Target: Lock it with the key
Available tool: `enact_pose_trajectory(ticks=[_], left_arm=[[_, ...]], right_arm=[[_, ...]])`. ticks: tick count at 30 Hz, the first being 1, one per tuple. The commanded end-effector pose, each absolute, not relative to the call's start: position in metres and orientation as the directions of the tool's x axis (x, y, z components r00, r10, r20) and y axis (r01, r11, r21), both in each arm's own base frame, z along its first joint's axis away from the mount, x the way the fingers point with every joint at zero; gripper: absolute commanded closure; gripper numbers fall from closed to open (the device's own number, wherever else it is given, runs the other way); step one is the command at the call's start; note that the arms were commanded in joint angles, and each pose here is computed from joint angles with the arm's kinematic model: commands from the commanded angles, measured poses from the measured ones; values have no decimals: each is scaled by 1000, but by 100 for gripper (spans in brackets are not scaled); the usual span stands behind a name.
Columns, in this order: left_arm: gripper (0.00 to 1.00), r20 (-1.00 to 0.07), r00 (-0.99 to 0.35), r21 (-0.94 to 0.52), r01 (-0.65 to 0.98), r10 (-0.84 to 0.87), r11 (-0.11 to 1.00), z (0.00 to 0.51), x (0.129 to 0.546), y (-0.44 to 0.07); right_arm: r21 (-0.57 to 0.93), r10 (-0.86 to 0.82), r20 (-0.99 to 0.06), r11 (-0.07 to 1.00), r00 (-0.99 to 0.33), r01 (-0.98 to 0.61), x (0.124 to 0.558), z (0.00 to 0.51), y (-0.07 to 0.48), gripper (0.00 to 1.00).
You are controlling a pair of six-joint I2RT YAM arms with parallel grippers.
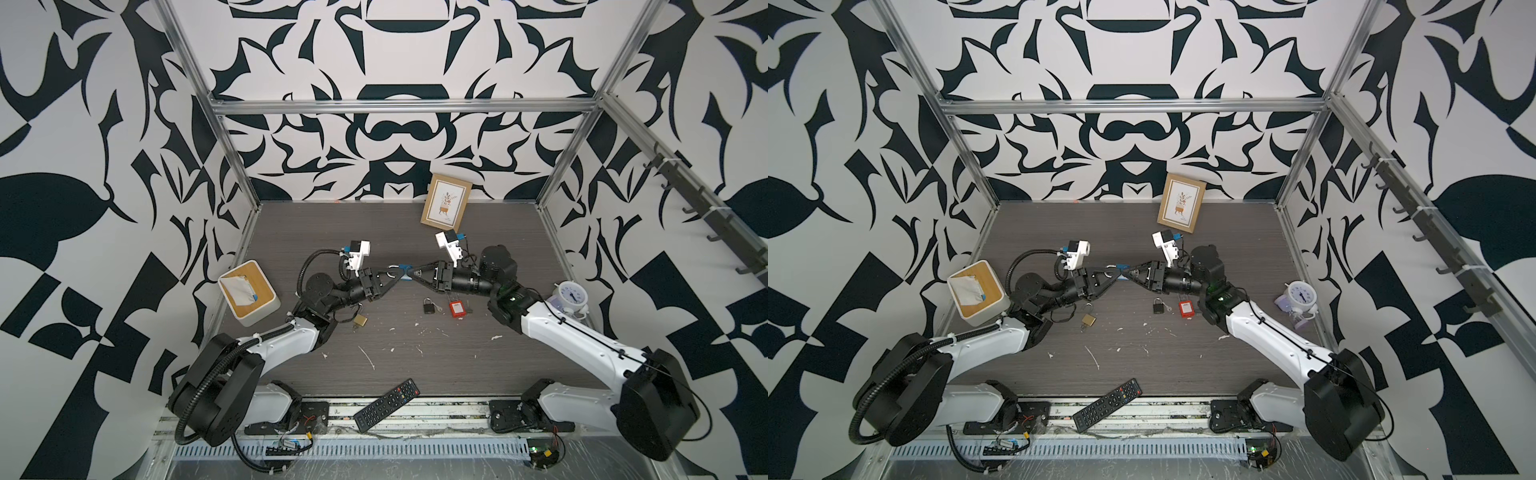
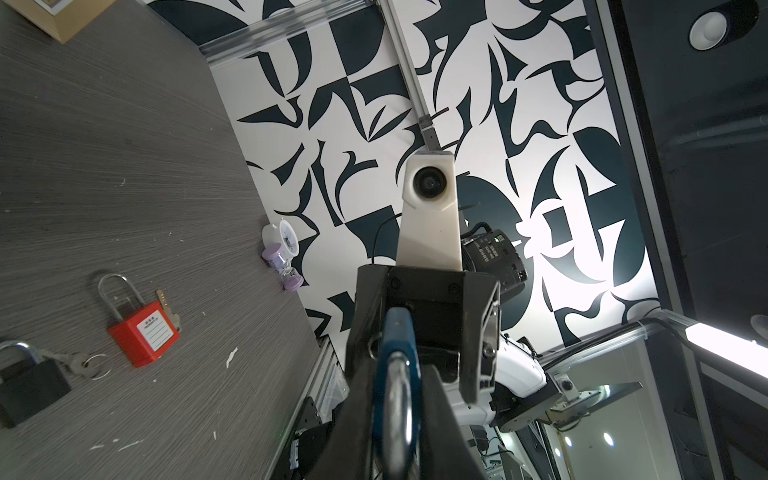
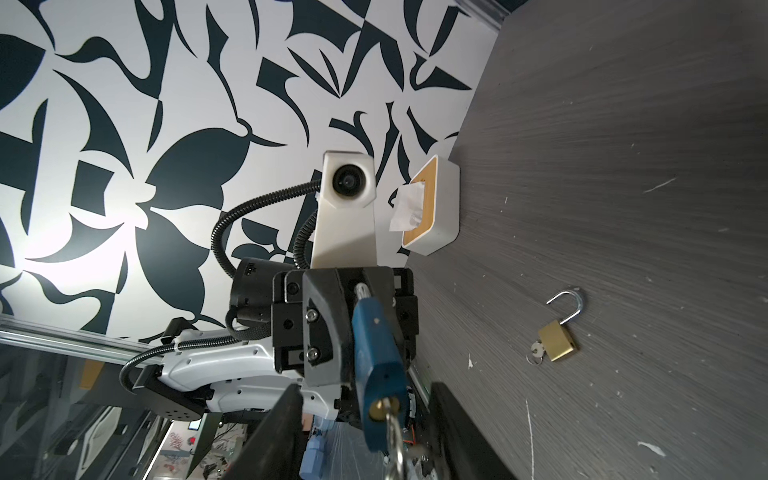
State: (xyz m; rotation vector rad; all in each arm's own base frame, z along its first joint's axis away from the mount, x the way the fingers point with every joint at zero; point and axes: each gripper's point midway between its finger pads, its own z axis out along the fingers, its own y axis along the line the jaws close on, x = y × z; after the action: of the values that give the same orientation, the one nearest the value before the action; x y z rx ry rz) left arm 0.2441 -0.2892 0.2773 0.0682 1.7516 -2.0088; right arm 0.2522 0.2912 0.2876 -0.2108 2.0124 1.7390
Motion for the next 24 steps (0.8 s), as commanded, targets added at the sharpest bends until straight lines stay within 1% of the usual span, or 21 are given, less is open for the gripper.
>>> enact_pose_trajectory(ticks=[1,3,6,8,12,15,22,24], left_arm=[[100,-390,-857,-886,449,-336,-118,297,236,-284],[100,-391,-854,-885,451,-342,-114,298,236,-283],[100,-393,-855,-884,452,-338,-117,298,235,-283],[100,-391,-856,-885,450,-339,-115,297,236,-283],[100,-388,-858,-887,447,-337,-116,297,236,-284],[100,-388,-858,-887,447,-337,-116,298,237,-284],[100,-384,-860,-888,444,-337,-121,298,239,-285],[100,-386,-859,-887,446,-336,-123,299,238,-285]], right_arm=[[864,234,-501,192,-833,-465,257,311,278,48],[867,232,-496,187,-837,-462,257,310,277,52],[869,238,-494,168,-836,-466,257,313,278,64],[870,228,-492,149,-840,-469,254,316,279,69],[871,213,-492,133,-844,-473,252,317,281,70],[874,201,-486,121,-850,-471,251,317,283,73],[880,184,-474,122,-861,-459,249,310,284,76],[881,181,-473,121,-862,-458,248,309,285,78]])
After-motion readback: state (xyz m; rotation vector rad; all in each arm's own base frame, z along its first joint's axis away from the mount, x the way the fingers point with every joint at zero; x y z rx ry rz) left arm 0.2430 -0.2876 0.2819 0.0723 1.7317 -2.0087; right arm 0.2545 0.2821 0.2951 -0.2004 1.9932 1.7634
